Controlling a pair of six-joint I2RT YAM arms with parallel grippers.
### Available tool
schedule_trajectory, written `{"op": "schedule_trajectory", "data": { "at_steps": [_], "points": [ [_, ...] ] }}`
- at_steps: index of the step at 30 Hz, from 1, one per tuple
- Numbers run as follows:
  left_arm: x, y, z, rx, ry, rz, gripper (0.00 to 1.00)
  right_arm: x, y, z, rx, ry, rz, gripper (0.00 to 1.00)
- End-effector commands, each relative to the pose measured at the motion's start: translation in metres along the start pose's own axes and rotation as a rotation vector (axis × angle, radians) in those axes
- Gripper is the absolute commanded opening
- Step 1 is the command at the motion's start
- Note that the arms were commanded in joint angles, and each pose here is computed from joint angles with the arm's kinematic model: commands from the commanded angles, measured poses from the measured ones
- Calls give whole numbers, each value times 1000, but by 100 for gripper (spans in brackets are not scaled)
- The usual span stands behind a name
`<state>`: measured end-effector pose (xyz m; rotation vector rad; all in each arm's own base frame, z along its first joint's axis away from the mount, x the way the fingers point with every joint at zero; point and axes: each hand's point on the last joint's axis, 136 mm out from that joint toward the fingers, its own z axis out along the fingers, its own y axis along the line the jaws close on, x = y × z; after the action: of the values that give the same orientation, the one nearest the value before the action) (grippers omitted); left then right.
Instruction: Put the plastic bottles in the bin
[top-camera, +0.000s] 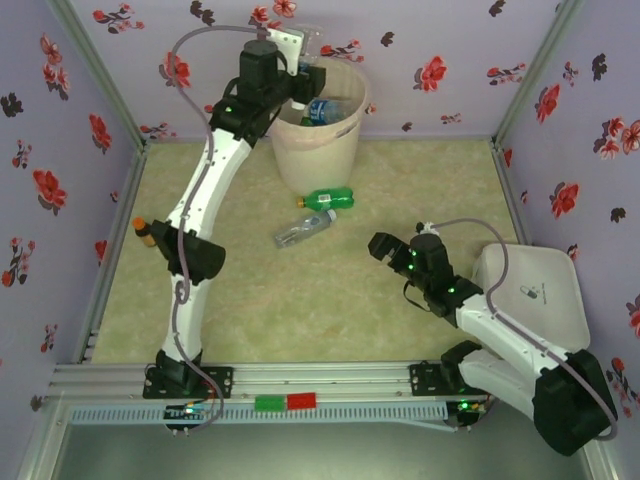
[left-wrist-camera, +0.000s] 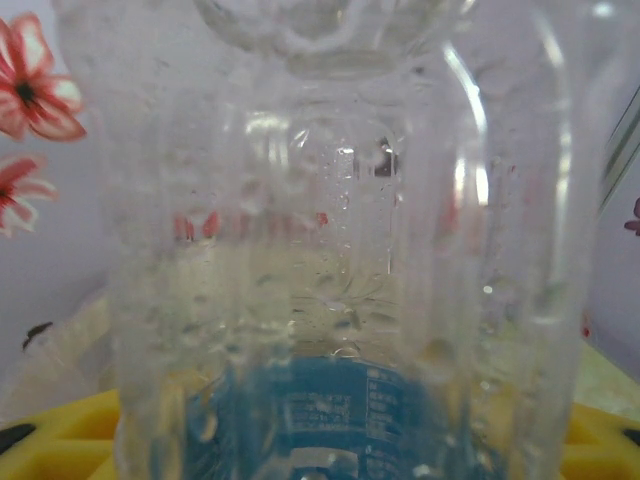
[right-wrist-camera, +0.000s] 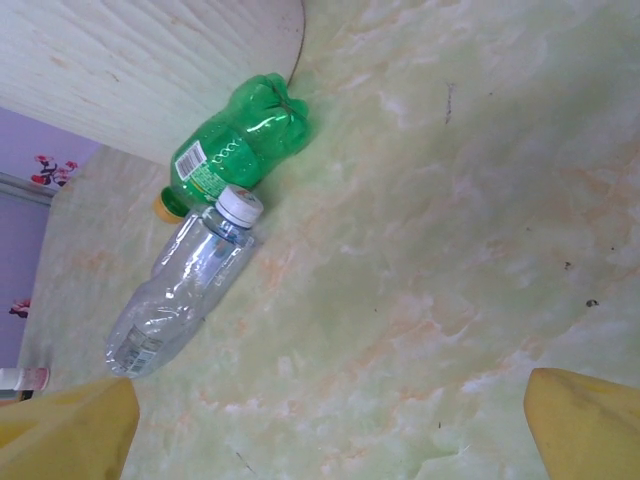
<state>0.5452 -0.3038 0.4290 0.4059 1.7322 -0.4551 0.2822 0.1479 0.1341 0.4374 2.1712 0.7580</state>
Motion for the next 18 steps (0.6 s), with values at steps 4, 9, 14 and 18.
{"op": "schedule_trajectory", "data": {
  "at_steps": [4, 9, 14, 18],
  "points": [
    [8, -1, 21, 22, -37, -22, 52, 3, -15, -5, 39, -16, 19, 100],
    [28, 1, 39, 24, -11, -23, 56, 3, -13, -7, 32, -12, 15, 100],
    [41, -3, 51, 51, 6, -34, 62, 4, -15, -7, 38, -11, 15, 100],
    [44, -4, 52, 56, 19, -87, 86, 3, -15, -7, 39, -13, 16, 100]
  ]
}}
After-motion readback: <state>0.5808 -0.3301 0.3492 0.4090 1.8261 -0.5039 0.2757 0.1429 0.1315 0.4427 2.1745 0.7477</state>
